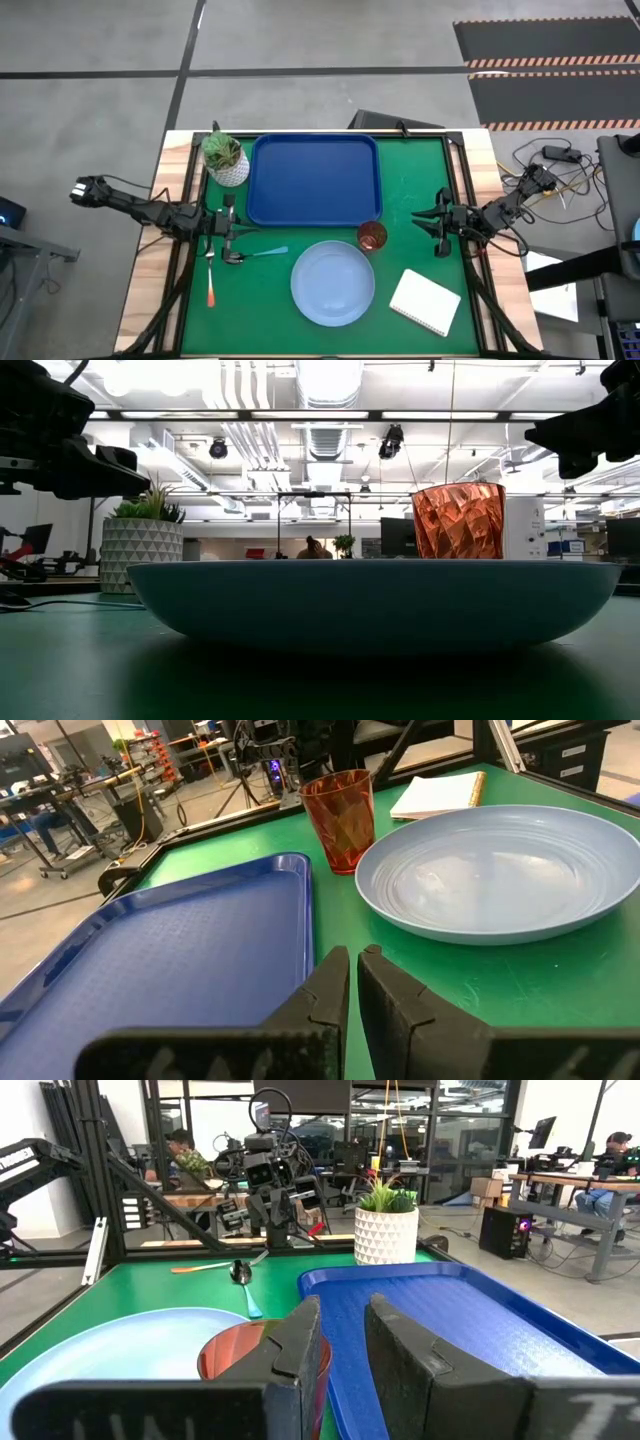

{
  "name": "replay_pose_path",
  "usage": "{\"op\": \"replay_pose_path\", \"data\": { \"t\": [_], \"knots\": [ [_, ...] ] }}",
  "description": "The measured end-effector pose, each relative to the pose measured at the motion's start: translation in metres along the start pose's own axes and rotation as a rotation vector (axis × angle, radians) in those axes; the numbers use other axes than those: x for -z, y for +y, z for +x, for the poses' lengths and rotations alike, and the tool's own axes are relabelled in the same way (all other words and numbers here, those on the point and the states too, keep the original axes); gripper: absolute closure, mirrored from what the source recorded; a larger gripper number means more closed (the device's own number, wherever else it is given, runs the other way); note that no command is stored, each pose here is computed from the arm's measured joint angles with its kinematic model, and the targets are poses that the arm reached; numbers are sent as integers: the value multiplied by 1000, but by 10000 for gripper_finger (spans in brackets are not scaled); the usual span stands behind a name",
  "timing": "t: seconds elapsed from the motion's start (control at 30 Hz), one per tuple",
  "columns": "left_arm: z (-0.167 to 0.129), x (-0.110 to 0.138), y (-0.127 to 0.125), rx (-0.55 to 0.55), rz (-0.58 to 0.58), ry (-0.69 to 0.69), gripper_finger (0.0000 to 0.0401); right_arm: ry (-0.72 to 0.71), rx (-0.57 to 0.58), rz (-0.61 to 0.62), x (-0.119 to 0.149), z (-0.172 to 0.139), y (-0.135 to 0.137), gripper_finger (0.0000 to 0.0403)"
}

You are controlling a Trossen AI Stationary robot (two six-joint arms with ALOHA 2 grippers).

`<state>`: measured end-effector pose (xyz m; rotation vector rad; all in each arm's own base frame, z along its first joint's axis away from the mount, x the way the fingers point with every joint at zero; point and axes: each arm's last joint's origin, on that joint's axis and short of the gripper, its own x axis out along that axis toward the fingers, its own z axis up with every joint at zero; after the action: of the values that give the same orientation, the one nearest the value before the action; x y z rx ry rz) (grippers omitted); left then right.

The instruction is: Pick and place plate/cup/fork/spoon on tray

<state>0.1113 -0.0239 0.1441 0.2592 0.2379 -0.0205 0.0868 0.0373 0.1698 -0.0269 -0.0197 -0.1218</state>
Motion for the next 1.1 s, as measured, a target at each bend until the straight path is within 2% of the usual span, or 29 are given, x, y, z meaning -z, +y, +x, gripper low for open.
{"op": "replay_pose_path", "data": {
  "t": [0.53, 0.77, 0.83, 0.93, 1.1],
  "knots": [
    [0, 0, 0, 0, 0, 0, 393, 0, 0, 0, 0, 0, 0, 332],
    [0, -3, 1, -38, -10, -22, 393, -10, 0, 9, -1, 0, 0, 332],
    [0, -7, 2, -46, -73, -66, 393, -12, 0, 12, -1, 0, 0, 332],
    [-2, -18, 5, -56, -229, -183, 393, -16, 0, 42, -2, 0, 0, 332],
    [-10, -42, 13, -88, -320, -449, 393, -16, -1, 116, -2, 0, 0, 332]
  ]
}}
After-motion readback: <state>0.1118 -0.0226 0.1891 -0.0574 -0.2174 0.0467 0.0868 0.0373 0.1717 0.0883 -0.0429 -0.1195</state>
